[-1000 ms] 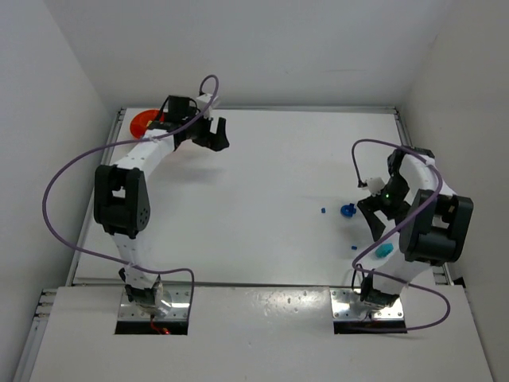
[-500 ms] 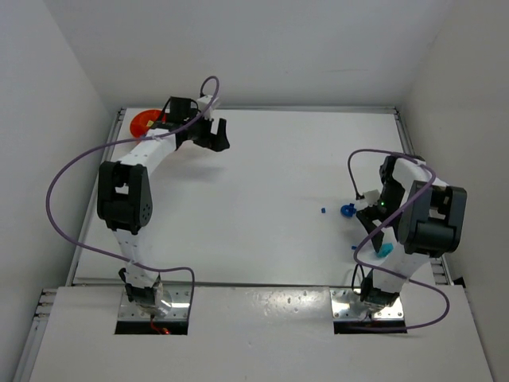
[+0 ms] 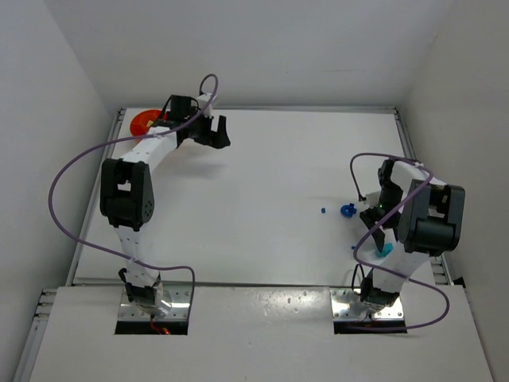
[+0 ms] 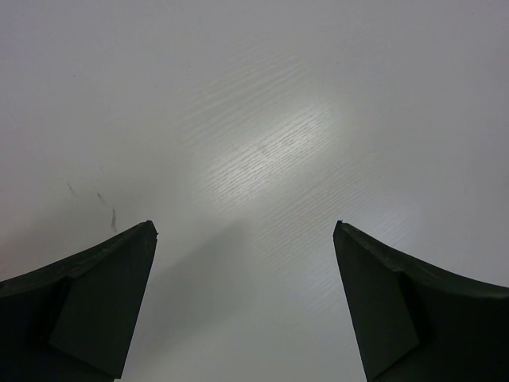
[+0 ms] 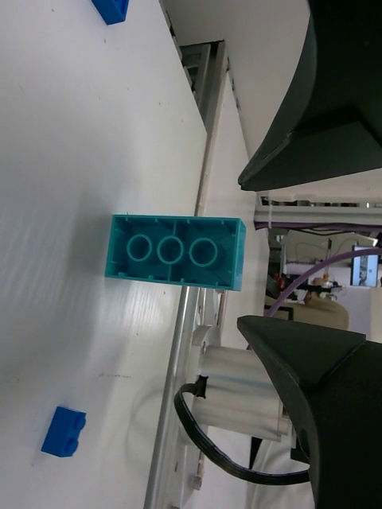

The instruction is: Sort the legos into containers by color

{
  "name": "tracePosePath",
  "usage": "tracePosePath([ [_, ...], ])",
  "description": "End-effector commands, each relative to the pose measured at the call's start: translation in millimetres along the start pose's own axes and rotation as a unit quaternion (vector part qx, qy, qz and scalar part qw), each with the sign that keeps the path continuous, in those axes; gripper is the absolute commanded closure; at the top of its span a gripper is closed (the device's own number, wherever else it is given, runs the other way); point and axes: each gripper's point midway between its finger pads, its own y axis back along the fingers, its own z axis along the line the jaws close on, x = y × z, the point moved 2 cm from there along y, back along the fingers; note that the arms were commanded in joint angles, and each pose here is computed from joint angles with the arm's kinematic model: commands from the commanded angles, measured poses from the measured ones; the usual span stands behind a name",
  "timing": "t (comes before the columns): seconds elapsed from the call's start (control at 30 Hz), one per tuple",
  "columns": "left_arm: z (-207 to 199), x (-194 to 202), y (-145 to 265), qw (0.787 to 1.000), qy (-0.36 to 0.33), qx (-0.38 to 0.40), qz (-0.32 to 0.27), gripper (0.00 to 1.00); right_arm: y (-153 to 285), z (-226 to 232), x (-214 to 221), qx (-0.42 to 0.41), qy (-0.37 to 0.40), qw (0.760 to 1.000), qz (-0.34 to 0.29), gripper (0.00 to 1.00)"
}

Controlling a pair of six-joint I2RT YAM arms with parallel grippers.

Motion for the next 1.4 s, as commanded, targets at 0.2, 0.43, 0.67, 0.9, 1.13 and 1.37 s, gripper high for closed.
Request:
tracePosePath([
  [0.2,8,-16,1,1.000,0.002,-0.004,-0.024,0.00,2,-13,-16,0.029,-0.011,1.000,0.004,0.44],
  [0.43,19,-17,13,1.000,0.005,-0.009,-0.030,0.00,-2,-12,-15,0.017,0.008,1.000,0.015,0.74],
  [0.67,10,-21,26,0.992,0.080,0.075,-0.062,0.00,41,21,-36,-0.089,0.053,0.989,-0.108,0.98],
  [0.9,-34,-23,43,0.964,0.146,0.218,-0.044,0.00,151,31,-107,-0.081,0.112,0.930,-0.340,0.99],
  [1.13,-93,-33,57,0.898,0.207,0.387,-0.009,0.00,215,105,-180,-0.089,0.248,0.817,-0.514,1.00],
  [1.37,-127,-47,60,0.867,0.221,0.445,0.040,0.03,260,177,-230,-0.008,0.365,0.679,-0.637,1.00],
])
